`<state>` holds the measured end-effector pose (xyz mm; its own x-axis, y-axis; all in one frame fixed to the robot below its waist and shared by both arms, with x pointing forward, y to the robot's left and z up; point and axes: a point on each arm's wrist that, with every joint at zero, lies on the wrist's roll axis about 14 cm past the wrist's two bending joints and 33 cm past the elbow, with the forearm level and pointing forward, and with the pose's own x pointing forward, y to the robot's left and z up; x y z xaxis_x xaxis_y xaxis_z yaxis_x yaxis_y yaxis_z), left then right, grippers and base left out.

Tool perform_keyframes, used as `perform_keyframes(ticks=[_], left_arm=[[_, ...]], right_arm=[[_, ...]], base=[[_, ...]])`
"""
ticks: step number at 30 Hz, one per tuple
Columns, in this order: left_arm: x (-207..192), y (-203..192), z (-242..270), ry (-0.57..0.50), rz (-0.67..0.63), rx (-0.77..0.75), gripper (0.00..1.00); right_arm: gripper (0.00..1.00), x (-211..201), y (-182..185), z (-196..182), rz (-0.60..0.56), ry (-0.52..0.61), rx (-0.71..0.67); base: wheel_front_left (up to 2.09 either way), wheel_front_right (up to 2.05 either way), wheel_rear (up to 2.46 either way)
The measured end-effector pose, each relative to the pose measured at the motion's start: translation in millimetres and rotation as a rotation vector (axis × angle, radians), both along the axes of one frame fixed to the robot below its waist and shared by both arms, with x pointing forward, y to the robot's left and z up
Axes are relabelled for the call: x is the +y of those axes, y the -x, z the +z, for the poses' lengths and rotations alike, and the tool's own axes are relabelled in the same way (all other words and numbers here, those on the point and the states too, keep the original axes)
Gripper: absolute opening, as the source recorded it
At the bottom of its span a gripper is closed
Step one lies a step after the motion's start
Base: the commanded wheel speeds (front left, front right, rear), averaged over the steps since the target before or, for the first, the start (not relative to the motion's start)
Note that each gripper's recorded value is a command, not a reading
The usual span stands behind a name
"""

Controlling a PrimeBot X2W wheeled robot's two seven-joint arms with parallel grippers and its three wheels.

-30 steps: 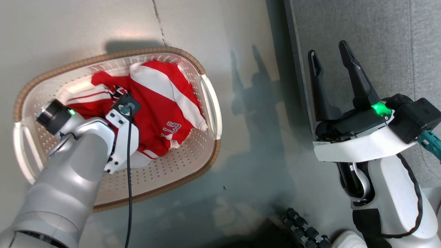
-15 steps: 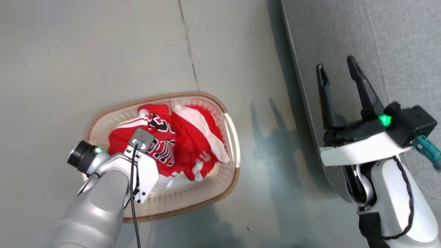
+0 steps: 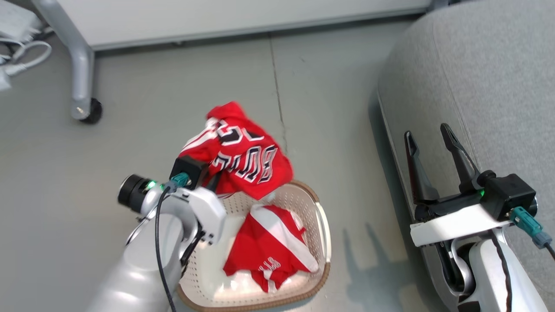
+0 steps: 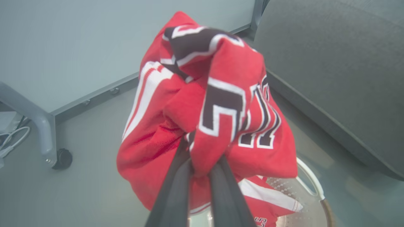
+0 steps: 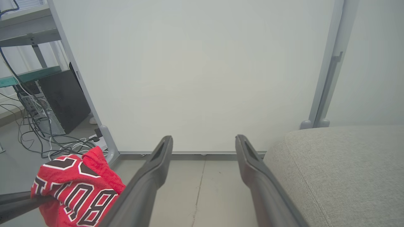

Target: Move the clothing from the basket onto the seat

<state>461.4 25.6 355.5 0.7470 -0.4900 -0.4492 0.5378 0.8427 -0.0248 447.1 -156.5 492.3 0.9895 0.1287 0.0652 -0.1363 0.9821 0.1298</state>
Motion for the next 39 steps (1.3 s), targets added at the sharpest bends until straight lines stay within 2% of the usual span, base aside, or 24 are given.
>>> perform_keyframes(ticks=[5, 10, 14, 20, 28, 34, 39], left_arm=[[-11.9, -19.4, 90.9, 0.166, 0.073, -0.236, 0.00], [7.5, -18.5, 176.0, 0.328, 0.209, -0.455, 0.00], [15.0, 0.7, 250.1, 0.454, 0.221, -0.651, 0.00], [24.1, 38.9, 324.4, 0.559, 0.200, -0.874, 0.00], [8.4, 70.7, 356.4, 0.616, 0.120, -0.964, 0.00], [-34.7, 80.4, 312.4, 0.574, -0.025, -0.822, 0.00], [-51.7, 77.2, 282.1, 0.541, -0.065, -0.727, 0.00]], right_arm=[[1.00, 13.0, 9.6, 22.3, 0.035, 0.001, -0.055], [1.00, 17.4, 22.9, 34.5, 0.044, 0.000, -0.084], [1.00, 16.0, 35.6, 38.9, 0.038, -0.006, -0.095], [1.00, 19.0, 52.7, 37.5, 0.046, -0.008, -0.090], [1.00, 13.9, 62.5, 41.7, 0.031, -0.010, -0.102], [1.00, 14.7, 68.3, 38.4, 0.033, -0.007, -0.093], [1.00, 8.2, 69.4, 41.3, 0.014, 0.001, -0.103]], base=[[0.00, 0.00, 0.00], [0.00, 0.00, 0.00], [0.00, 0.00, 0.00], [0.00, 0.00, 0.00], [0.00, 0.00, 0.00], [0.00, 0.00, 0.00], [0.00, 0.00, 0.00]])
